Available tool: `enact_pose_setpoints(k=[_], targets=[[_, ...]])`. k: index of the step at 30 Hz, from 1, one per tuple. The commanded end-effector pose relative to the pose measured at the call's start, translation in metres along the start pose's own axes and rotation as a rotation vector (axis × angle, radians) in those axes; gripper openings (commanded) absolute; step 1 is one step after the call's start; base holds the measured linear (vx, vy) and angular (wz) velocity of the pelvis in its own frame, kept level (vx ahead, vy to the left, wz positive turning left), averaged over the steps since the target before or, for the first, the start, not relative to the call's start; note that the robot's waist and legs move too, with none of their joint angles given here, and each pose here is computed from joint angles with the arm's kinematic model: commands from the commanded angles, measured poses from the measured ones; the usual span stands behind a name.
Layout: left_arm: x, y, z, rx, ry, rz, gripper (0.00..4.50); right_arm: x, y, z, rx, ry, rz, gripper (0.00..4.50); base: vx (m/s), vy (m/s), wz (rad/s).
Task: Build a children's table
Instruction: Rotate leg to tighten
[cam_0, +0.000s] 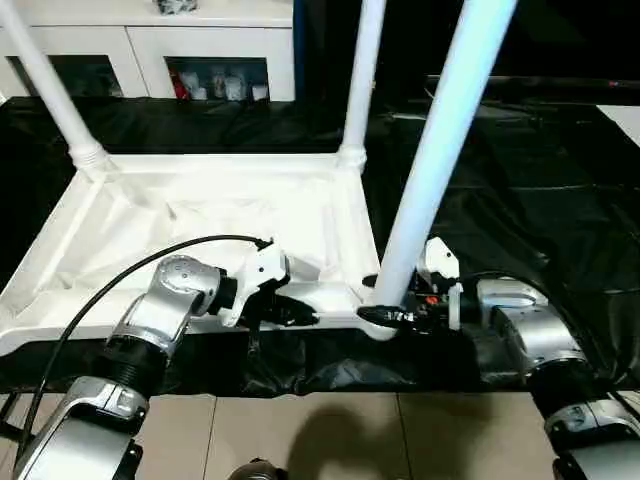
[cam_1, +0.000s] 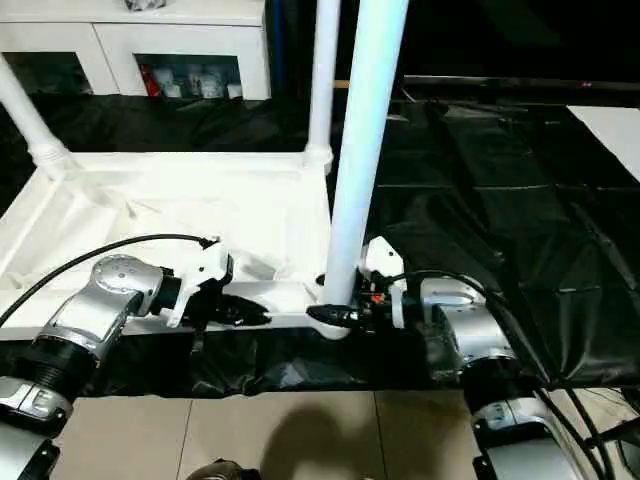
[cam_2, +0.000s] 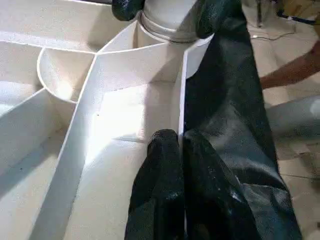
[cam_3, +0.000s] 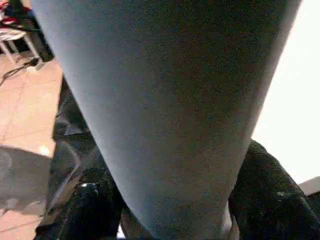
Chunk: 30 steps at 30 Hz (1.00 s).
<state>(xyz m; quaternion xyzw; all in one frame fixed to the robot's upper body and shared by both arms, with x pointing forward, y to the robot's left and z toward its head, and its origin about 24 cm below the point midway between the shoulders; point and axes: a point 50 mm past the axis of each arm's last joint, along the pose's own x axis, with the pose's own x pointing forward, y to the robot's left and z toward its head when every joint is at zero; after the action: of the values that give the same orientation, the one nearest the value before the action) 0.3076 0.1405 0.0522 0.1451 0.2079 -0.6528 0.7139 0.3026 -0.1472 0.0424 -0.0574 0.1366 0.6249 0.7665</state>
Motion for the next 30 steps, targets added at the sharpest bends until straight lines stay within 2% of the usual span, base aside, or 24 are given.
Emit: enact_pose_setpoints(k=[1, 10, 15, 16, 18, 22, 24, 26, 30], targets=[[0.005, 0.0, 0.011, 0.024, -0.053, 0.003, 0.0, 0.017, 0.017, -0.01, 0.018, 0.056, 0.155, 2.45, 0.0, 0.0, 0.0], [0.011, 0.009, 0.015, 0.027, -0.075, 0.123, 0.0, 0.025, 0.017, -0.012, 0.057, 0.03, 0.099, 2.36, 0.0, 0.0, 0.0], [0.03, 0.023, 0.033, -0.007, -0.143, 0.316, 0.0, 0.046, -0.003, -0.015, 0.155, -0.028, -0.262, 2.27, 0.0, 0.0, 0.0], [0.031, 0.023, 0.033, -0.007, -0.144, 0.317, 0.0, 0.046, -0.003, -0.015, 0.156, -0.027, -0.266, 2.27, 0.0, 0.0, 0.0], [0.042, 0.026, 0.042, -0.018, -0.16, 0.372, 0.0, 0.056, -0.011, -0.017, 0.234, -0.032, -0.427, 2.08, 0.0, 0.0, 0.0], [0.051, 0.028, 0.049, -0.028, -0.169, 0.419, 0.0, 0.064, -0.017, -0.017, 0.278, -0.021, -0.551, 2.08, 0.0, 0.0, 0.0], [0.061, 0.028, 0.055, -0.024, -0.178, 0.439, 0.0, 0.074, -0.02, -0.012, 0.288, -0.034, -0.595, 2.08, 0.0, 0.0, 0.0], [0.063, 0.026, 0.056, -0.013, -0.181, 0.418, 0.0, 0.077, -0.018, -0.009, 0.271, -0.05, -0.558, 2.58, 0.0, 0.0, 0.0], [0.061, 0.023, 0.053, 0.011, -0.181, 0.367, 0.0, 0.074, -0.02, -0.007, 0.283, -0.07, -0.531, 2.9, 0.0, 0.0, 0.0]])
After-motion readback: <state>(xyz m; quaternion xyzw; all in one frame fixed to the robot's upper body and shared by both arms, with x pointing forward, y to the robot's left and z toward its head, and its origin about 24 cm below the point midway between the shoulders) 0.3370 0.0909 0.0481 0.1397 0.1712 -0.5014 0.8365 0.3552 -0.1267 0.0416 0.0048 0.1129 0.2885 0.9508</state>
